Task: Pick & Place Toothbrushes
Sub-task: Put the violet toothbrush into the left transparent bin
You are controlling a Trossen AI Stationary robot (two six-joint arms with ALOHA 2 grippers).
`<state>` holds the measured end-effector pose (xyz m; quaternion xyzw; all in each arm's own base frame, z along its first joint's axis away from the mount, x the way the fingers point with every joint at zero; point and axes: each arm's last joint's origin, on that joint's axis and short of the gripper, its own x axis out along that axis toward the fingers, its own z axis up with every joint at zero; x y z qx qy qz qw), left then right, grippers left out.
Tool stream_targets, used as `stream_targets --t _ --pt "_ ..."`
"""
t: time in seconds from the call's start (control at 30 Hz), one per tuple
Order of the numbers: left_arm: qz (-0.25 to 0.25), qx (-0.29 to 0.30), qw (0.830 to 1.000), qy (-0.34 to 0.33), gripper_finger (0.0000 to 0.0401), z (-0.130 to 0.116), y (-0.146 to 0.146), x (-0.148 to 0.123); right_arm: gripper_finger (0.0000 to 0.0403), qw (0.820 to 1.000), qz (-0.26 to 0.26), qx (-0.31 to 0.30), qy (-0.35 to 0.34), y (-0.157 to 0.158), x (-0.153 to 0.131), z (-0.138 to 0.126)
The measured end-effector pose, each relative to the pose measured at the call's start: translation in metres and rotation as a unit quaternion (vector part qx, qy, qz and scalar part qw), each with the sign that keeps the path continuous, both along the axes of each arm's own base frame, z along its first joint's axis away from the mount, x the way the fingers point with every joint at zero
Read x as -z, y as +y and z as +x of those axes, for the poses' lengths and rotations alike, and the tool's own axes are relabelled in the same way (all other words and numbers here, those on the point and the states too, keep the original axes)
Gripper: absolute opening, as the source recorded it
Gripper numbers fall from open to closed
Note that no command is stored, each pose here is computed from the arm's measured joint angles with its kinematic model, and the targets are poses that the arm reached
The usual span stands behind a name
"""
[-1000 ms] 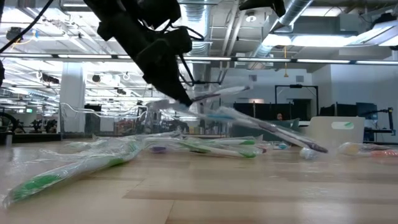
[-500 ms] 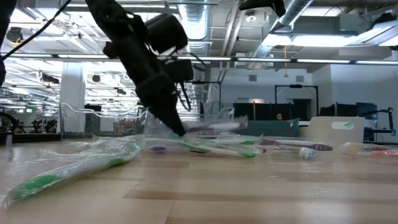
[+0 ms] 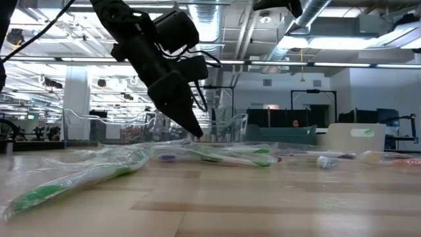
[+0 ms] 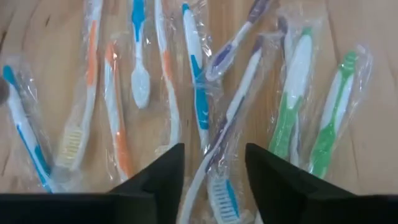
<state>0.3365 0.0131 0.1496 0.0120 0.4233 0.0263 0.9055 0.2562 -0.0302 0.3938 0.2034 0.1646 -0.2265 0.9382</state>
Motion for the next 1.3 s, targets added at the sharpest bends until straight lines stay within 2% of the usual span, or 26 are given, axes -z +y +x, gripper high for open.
stream_targets --t 0.17,0.33,0.5,0.67,0.8,1.0,1.3 --pt "0.027 0.042 0.999 -0.001 0.0201 0.001 -0.004 0.000 0.0134 1.000 0.000 0.000 0.001 0.000 0.000 0.000" --pt "0.036 0.077 0.996 -0.008 0.0204 0.002 -0.004 -0.001 0.0133 1.000 0.000 0.000 0.002 0.000 0.000 0.000" --pt "0.037 0.071 0.997 -0.022 0.0188 0.004 0.002 -0.002 0.0137 1.000 0.000 0.000 0.002 0.000 0.000 0.000" --pt "0.022 0.078 0.997 -0.005 0.0171 0.007 0.004 0.012 0.0135 1.000 0.000 0.000 0.003 0.000 0.001 0.000" --pt "0.018 0.087 0.996 0.007 0.0166 0.012 -0.001 0.021 0.0134 1.000 0.001 0.000 0.008 0.000 0.001 -0.001" --pt "0.023 0.090 0.996 0.003 0.0162 0.017 -0.001 0.021 0.0137 1.000 0.001 0.000 0.014 0.000 0.002 -0.001" --pt "0.034 0.086 0.996 0.006 0.0104 0.017 0.000 0.021 0.0135 1.000 0.001 0.000 0.014 0.000 0.002 -0.001"
